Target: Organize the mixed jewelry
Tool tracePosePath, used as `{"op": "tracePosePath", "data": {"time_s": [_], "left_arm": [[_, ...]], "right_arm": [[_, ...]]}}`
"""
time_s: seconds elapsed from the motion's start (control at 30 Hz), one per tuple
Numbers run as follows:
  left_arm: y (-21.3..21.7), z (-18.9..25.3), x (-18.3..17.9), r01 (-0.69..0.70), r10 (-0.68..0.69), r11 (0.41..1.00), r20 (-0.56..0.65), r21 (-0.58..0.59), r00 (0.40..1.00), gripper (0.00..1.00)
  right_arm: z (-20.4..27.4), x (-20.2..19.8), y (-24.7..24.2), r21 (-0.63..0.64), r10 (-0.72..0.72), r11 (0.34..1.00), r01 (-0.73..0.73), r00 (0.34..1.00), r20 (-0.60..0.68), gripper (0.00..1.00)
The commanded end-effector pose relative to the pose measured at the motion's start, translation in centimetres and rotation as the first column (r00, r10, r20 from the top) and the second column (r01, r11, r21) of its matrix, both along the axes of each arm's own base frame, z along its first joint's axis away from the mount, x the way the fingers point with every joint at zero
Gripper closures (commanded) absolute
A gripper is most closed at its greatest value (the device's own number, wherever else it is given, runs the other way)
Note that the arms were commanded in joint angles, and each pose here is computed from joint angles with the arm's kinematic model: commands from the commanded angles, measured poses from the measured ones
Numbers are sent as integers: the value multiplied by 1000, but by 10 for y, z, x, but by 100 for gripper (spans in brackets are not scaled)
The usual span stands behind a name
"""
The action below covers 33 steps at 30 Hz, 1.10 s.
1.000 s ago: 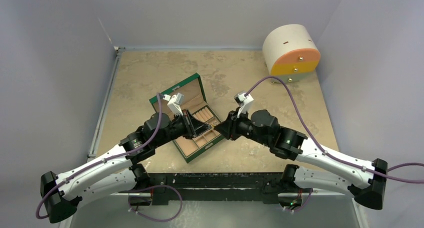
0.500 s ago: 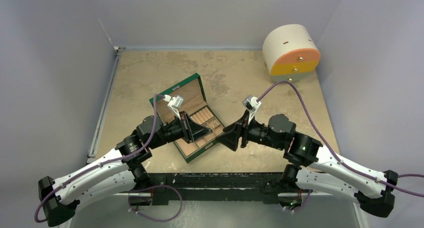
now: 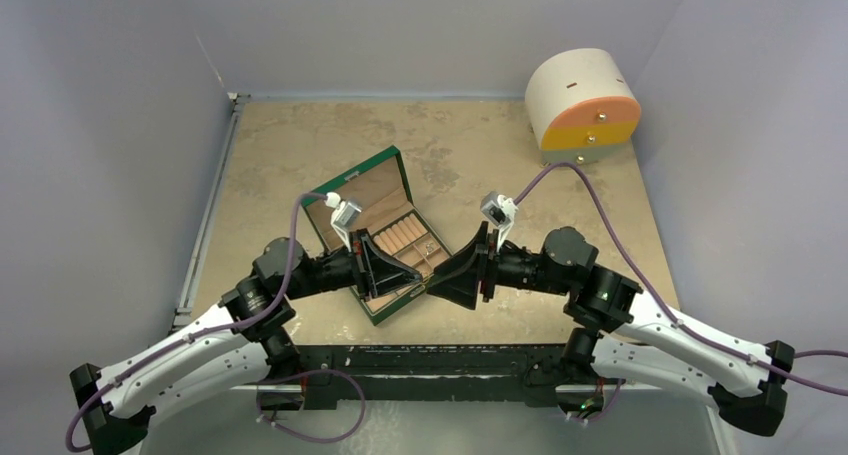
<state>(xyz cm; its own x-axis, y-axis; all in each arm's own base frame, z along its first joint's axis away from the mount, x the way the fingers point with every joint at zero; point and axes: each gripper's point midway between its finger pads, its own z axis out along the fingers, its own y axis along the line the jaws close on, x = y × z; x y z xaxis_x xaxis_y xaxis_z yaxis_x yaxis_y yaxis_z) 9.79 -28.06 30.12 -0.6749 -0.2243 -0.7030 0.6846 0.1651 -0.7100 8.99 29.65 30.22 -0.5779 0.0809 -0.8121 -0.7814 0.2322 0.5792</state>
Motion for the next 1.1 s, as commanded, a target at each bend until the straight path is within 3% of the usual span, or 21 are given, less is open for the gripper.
{"op": "tracePosePath", "data": {"time_s": [0.0,0.43,0.77,1.07], "left_arm": [[4,26,-15,71,-62,994,104,-78,993,100],[11,28,-23,85,-74,992,122,-93,990,100],[15,27,-24,73,-62,993,119,-95,991,100],[18,29,-23,57,-45,993,120,-100,992,100]], "right_arm": [[25,-9,8,109,75,991,-75,997,8,44],[33,-14,18,195,143,971,-136,989,-23,60],[37,-13,20,222,150,965,-142,989,-20,61],[36,-12,22,222,152,965,-143,988,-24,69]]}}
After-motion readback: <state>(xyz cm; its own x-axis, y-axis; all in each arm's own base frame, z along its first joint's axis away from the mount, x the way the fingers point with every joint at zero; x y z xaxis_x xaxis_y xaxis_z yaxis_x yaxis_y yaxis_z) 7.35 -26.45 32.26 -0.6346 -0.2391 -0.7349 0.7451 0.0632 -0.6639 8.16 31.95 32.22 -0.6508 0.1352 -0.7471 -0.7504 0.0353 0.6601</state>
